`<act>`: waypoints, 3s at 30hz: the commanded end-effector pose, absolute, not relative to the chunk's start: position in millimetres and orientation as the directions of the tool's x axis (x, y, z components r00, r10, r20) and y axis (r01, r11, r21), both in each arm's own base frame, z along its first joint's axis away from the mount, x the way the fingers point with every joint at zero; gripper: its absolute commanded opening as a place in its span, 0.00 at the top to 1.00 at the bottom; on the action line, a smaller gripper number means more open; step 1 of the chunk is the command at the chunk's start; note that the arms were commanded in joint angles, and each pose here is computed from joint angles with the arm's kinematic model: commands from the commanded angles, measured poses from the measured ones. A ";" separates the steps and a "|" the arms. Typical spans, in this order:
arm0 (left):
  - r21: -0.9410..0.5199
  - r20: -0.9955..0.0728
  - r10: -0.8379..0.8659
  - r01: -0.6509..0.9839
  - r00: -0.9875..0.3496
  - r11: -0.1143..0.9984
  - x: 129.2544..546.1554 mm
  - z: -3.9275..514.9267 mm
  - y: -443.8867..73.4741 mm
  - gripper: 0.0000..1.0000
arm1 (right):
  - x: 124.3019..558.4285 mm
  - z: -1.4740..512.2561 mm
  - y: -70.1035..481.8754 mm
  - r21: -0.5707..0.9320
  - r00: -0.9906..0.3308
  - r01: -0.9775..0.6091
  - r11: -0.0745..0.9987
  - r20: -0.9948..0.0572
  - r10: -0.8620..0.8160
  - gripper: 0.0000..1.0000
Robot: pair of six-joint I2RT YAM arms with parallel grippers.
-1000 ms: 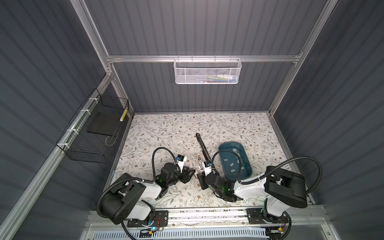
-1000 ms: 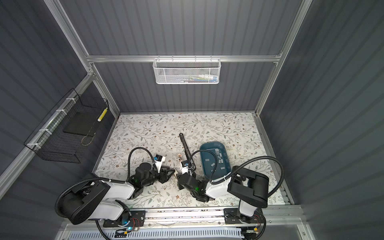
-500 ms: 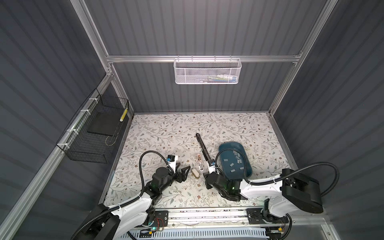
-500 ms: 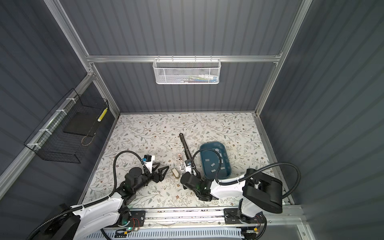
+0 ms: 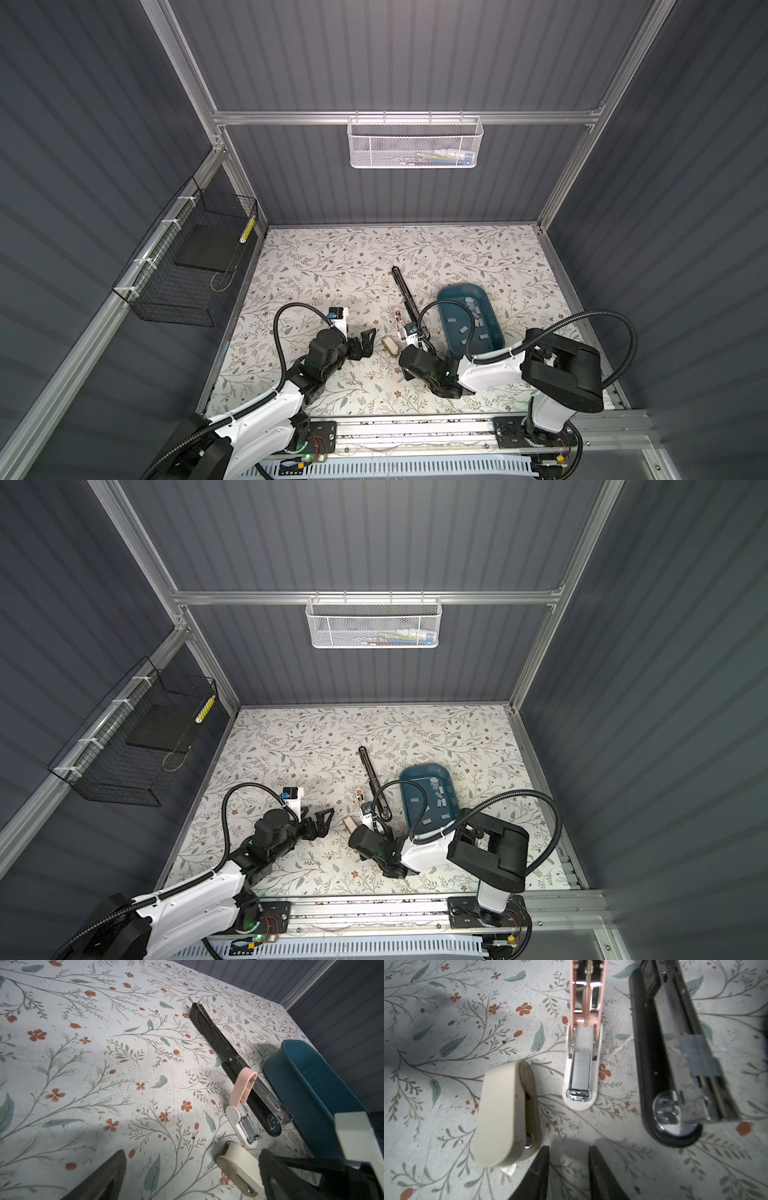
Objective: Load the staples into the stapler
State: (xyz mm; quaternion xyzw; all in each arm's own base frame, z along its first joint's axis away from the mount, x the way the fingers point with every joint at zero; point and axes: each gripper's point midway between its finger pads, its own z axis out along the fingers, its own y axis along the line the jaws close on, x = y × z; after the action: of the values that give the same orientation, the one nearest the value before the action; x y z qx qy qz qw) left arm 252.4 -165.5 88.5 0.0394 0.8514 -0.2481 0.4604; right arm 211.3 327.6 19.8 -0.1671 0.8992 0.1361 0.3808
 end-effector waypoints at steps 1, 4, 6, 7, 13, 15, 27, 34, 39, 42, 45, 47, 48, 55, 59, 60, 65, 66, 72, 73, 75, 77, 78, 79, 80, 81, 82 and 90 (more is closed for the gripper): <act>-0.373 -0.797 -0.177 0.240 -0.578 0.896 255.5 88.0 -157.7 0.00 | 207.4 9.5 330.5 0.114 -0.678 -0.417 0.902 -0.700 -0.225 0.66; -0.377 -0.798 -0.192 0.226 -0.571 0.898 255.9 90.0 -154.9 0.00 | 205.2 6.3 336.7 0.130 -0.681 -0.436 0.890 -0.694 -0.232 0.65; -0.382 -0.798 -0.202 0.218 -0.568 0.898 255.4 90.9 -153.1 0.00 | 204.2 4.5 341.4 0.142 -0.684 -0.447 0.883 -0.690 -0.236 0.66; -0.384 -0.800 -0.206 0.217 -0.563 0.898 255.5 92.6 -152.4 0.00 | 203.0 3.0 344.0 0.148 -0.686 -0.455 0.878 -0.687 -0.240 0.66; -0.382 -0.810 -0.218 0.208 -0.544 0.900 253.7 94.8 -147.1 0.00 | 205.4 -2.6 353.9 0.150 -0.684 -0.461 0.875 -0.687 -0.243 0.66; -0.383 -0.811 -0.220 0.207 -0.543 0.900 253.1 94.3 -146.5 0.00 | 207.0 -4.2 358.0 0.148 -0.684 -0.463 0.874 -0.687 -0.246 0.66; -0.371 -0.804 -0.204 0.203 -0.559 0.906 254.7 90.3 -147.9 0.00 | 214.0 -13.1 372.8 0.130 -0.675 -0.472 0.872 -0.689 -0.263 0.66; -0.367 -0.804 -0.197 0.208 -0.562 0.907 254.4 90.4 -148.5 0.00 | 231.6 -24.7 378.2 0.127 -0.681 -0.451 0.883 -0.689 -0.249 0.67; -0.354 -0.809 -0.184 0.214 -0.558 0.910 253.8 92.4 -147.3 0.00 | 242.3 -33.0 382.0 0.162 -0.707 -0.443 0.882 -0.668 -0.233 0.67; -0.348 -0.813 -0.191 0.196 -0.549 0.917 254.4 93.9 -143.1 0.00 | 248.3 -35.8 379.2 0.176 -0.721 -0.427 0.887 -0.658 -0.217 0.66; -0.338 -0.819 -0.199 0.173 -0.538 0.925 255.5 95.0 -137.7 0.00 | 253.6 -37.6 374.2 0.183 -0.734 -0.405 0.896 -0.650 -0.199 0.64; -0.336 -0.822 -0.201 0.168 -0.533 0.927 255.8 96.2 -136.5 0.00 | 257.2 -39.4 370.7 0.182 -0.741 -0.391 0.902 -0.644 -0.192 0.63; -0.337 -0.822 -0.201 0.170 -0.532 0.926 255.9 96.9 -136.9 0.00 | 258.2 -40.5 369.9 0.182 -0.744 -0.389 0.903 -0.640 -0.192 0.63; -0.331 -0.822 -0.197 0.168 -0.534 0.928 256.4 96.3 -136.4 0.00 | 268.3 -41.1 374.5 0.163 -0.752 -0.383 0.909 -0.626 -0.204 0.62; -0.325 -0.823 -0.191 0.168 -0.535 0.931 257.6 97.5 -136.9 0.00 | 271.6 -44.2 372.5 0.134 -0.763 -0.359 0.924 -0.613 -0.207 0.62; -0.324 -0.823 -0.190 0.167 -0.536 0.931 257.9 97.5 -137.1 0.00 | 271.8 -44.8 369.6 0.127 -0.764 -0.353 0.927 -0.612 -0.206 0.62; -0.315 -0.826 -0.183 0.167 -0.533 0.934 259.9 98.2 -137.3 0.00 | 276.6 -43.7 359.4 0.086 -0.759 -0.324 0.942 -0.619 -0.204 0.61; -0.312 -0.828 -0.181 0.167 -0.531 0.935 260.3 98.6 -137.2 0.00 | 277.8 -43.4 359.1 0.077 -0.757 -0.319 0.945 -0.620 -0.205 0.61; -0.307 -0.833 -0.176 0.174 -0.524 0.935 261.0 100.6 -137.7 0.00 | 285.8 -37.9 350.8 0.022 -0.751 -0.269 0.963 -0.631 -0.195 0.63; -0.309 -0.834 -0.177 0.176 -0.522 0.935 260.9 101.0 -137.9 0.00 | 286.6 -37.6 350.0 0.022 -0.750 -0.266 0.964 -0.633 -0.193 0.63; -0.311 -0.836 -0.177 0.183 -0.520 0.933 260.6 102.2 -138.7 0.00 | 286.9 -37.6 350.7 0.019 -0.748 -0.269 0.963 -0.634 -0.197 0.63; -0.310 -0.838 -0.177 0.183 -0.516 0.933 260.8 103.3 -138.5 0.00 | 287.9 -39.2 353.7 0.021 -0.749 -0.275 0.961 -0.631 -0.200 0.62; -0.309 -0.839 -0.177 0.183 -0.515 0.933 260.8 103.8 -138.3 0.00 | 287.2 -39.6 357.4 0.028 -0.752 -0.285 0.958 -0.626 -0.206 0.63; -0.307 -0.839 -0.176 0.181 -0.515 0.934 260.9 103.9 -137.8 0.00 | 286.9 -39.5 361.5 0.037 -0.753 -0.297 0.954 -0.624 -0.210 0.63; -0.305 -0.840 -0.176 0.180 -0.513 0.935 261.2 104.4 -137.4 0.00 | 286.5 -38.9 365.7 0.049 -0.754 -0.311 0.949 -0.621 -0.215 0.63; -0.304 -0.842 -0.177 0.177 -0.510 0.936 261.8 104.9 -136.9 0.00 | 286.4 -38.0 368.6 0.056 -0.753 -0.320 0.946 -0.621 -0.218 0.63; -0.302 -0.843 -0.177 0.176 -0.507 0.937 262.0 104.6 -136.4 0.00 | 286.7 -36.6 370.2 0.060 -0.750 -0.326 0.943 -0.624 -0.220 0.63; -0.305 -0.850 -0.182 0.180 -0.494 0.935 264.1 109.3 -137.3 0.00 | 294.6 -16.0 387.5 0.081 -0.722 -0.360 0.930 -0.656 -0.222 0.61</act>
State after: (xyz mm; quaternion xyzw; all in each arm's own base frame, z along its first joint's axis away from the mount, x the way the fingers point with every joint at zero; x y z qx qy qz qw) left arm 257.0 -134.4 90.1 -0.0031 0.8594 -0.1776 0.4795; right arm 309.1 402.7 21.3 -0.1277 0.8995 0.1441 0.3923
